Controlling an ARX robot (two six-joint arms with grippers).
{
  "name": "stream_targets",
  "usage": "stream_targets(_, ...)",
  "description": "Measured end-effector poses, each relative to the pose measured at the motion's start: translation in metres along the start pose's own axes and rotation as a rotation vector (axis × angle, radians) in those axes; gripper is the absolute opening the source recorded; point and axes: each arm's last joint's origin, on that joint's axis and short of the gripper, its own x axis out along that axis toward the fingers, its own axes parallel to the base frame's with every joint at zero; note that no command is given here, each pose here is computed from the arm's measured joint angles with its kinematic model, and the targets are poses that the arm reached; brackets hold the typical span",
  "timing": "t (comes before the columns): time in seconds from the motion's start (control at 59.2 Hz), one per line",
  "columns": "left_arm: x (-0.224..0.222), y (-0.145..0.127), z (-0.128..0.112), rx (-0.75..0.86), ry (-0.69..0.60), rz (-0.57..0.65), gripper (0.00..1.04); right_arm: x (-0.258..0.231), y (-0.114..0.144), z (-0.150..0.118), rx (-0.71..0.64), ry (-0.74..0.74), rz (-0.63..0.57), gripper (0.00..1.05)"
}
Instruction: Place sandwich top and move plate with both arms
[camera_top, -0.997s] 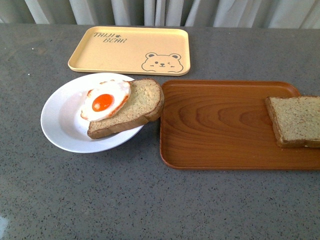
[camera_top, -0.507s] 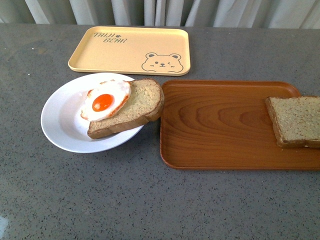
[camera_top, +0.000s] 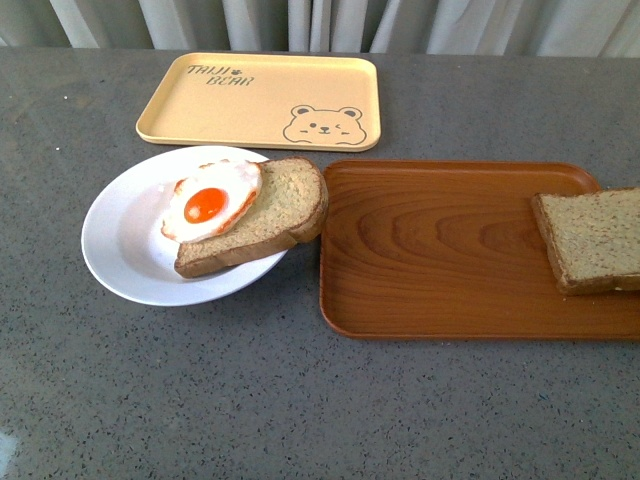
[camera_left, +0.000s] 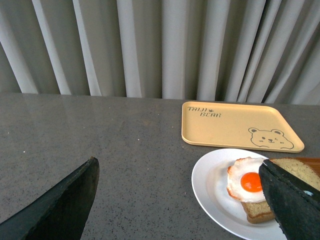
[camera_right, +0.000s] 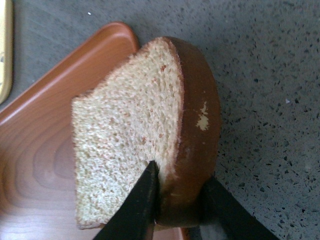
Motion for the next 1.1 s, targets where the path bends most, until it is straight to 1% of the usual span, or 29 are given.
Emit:
stream_targets(0.068, 0.0, 0.0, 0.0, 0.0, 0.0, 0.0, 0.96, -0.009, 0.006, 0.006, -0.006, -0.022, 0.014, 0.03)
stream_targets(0.152, 0.0, 0.0, 0.0, 0.0, 0.0, 0.0, 0.96, -0.019, 0.015, 0.014, -0.005, -0.051, 0.038, 0.03)
stream_targets(0.237, 0.0, 0.0, 0.0, 0.0, 0.0, 0.0, 0.96, -0.028, 0.031, 0.022, -0.014, -0.092, 0.066, 0.03)
stream_targets(0.439, 0.0, 0.0, 0.0, 0.0, 0.0, 0.0, 0.96, -0.032, 0.091, 0.028, -0.018, -0.15, 0.16, 0.03)
stream_targets(0.558, 0.0, 0.0, 0.0, 0.0, 0.0, 0.0, 0.96, -0.024, 0.135, 0.025, -0.021, -0.171, 0.217, 0.03)
stream_targets(0.608, 0.0, 0.0, 0.0, 0.0, 0.0, 0.0, 0.96, -0.017, 0.162, 0.02, -0.032, -0.178, 0.252, 0.03)
stream_targets(0.625, 0.0, 0.0, 0.0, 0.0, 0.0, 0.0, 0.96, -0.016, 0.167, 0.019, -0.035, -0.179, 0.258, 0.03)
stream_targets(0.71, 0.0, 0.0, 0.0, 0.0, 0.0, 0.0, 0.96, -0.003, 0.208, 0.005, -0.055, -0.159, 0.332, 0.03)
stream_targets(0.76, 0.0, 0.0, 0.0, 0.0, 0.0, 0.0, 0.96, 0.004, 0.225, -0.004, -0.061, -0.135, 0.367, 0.03)
stream_targets(0.845, 0.0, 0.0, 0.0, 0.0, 0.0, 0.0, 0.96, 0.014, 0.255, -0.024, -0.067, -0.083, 0.427, 0.03)
stream_targets(0.912, 0.0, 0.0, 0.0, 0.0, 0.0, 0.0, 0.96, 0.024, 0.283, -0.047, -0.071, -0.037, 0.476, 0.03)
stream_targets(0.98, 0.0, 0.0, 0.0, 0.0, 0.0, 0.0, 0.96, 0.033, 0.299, -0.064, -0.067, -0.012, 0.5, 0.03)
stream_targets(1.098, 0.0, 0.0, 0.0, 0.0, 0.0, 0.0, 0.96, 0.046, 0.307, -0.084, -0.053, 0.009, 0.498, 0.03)
